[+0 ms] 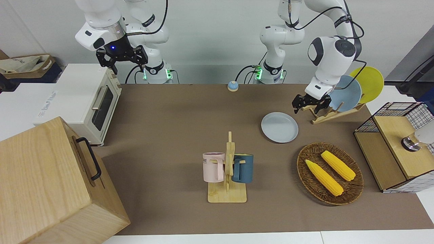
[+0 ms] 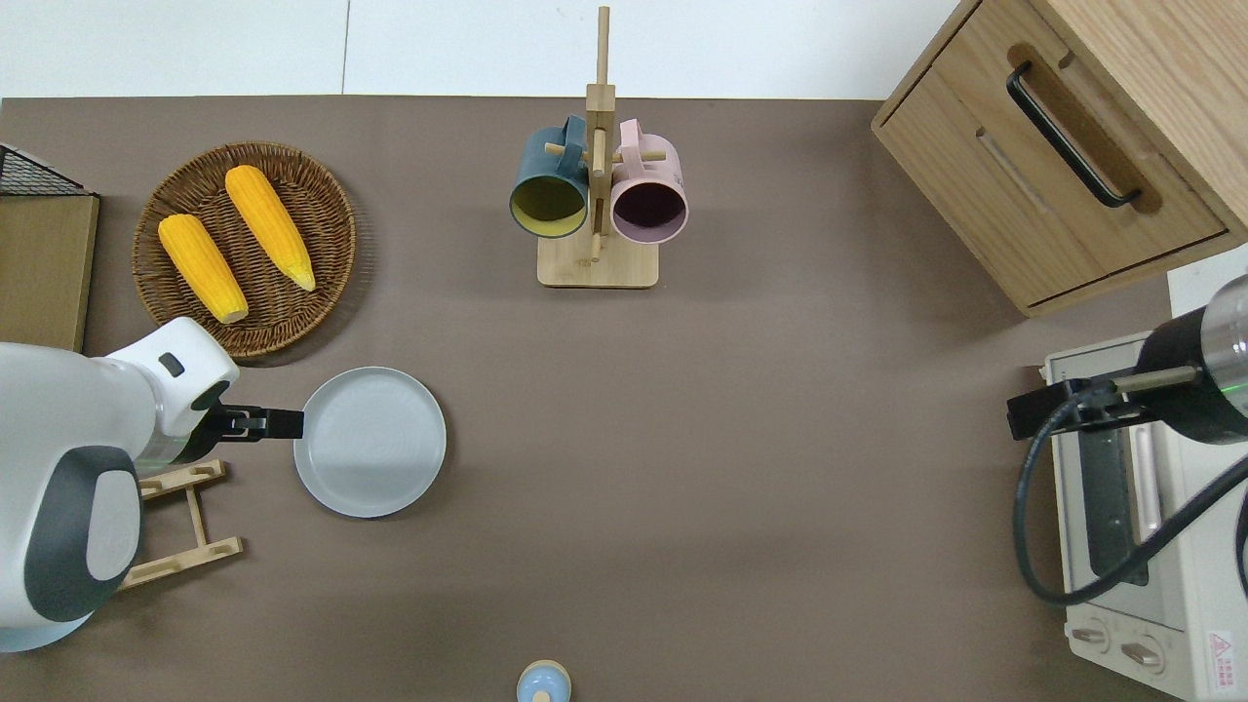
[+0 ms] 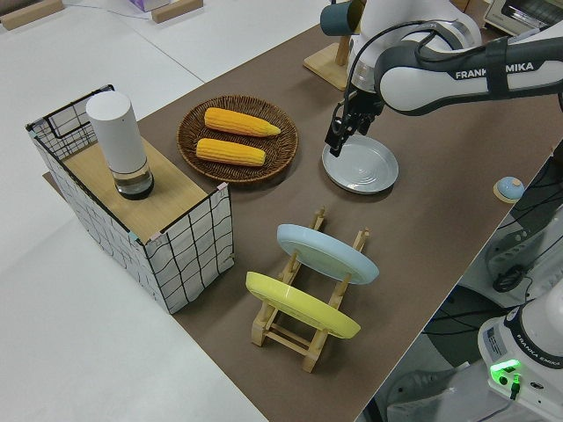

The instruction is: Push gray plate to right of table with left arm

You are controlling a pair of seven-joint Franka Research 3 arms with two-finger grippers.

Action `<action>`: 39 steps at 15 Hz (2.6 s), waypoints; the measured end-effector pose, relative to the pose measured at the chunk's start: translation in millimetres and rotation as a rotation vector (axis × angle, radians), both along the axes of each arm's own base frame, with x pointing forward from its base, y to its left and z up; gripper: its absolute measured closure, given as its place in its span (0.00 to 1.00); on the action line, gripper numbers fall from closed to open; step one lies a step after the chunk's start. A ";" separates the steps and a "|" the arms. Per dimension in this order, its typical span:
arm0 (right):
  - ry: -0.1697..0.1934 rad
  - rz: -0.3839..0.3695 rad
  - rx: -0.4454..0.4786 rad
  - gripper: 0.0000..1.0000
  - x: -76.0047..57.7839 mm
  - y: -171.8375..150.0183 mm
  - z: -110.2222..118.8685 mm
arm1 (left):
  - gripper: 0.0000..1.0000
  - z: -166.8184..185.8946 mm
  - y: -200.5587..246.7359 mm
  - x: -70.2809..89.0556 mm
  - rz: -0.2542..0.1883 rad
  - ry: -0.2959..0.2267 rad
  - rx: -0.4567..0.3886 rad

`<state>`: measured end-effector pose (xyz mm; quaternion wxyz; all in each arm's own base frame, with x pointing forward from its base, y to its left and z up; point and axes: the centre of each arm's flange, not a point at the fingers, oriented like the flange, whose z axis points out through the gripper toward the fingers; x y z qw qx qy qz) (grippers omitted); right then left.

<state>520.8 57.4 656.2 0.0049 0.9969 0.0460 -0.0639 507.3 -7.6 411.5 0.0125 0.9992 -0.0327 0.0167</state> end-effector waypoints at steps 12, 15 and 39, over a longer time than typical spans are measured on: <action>0.000 0.000 0.000 0.01 0.0 0.0 0.0 | 0.00 -58.9 9.3 -20.1 0.010 -0.050 0.003; 0.000 0.000 0.000 0.01 0.0 0.0 0.0 | 0.00 -76.5 9.5 -21.2 0.012 -0.059 0.004; 0.000 0.000 0.000 0.01 0.0 0.0 0.0 | 0.75 -104.6 11.3 -17.1 0.030 -0.056 -0.001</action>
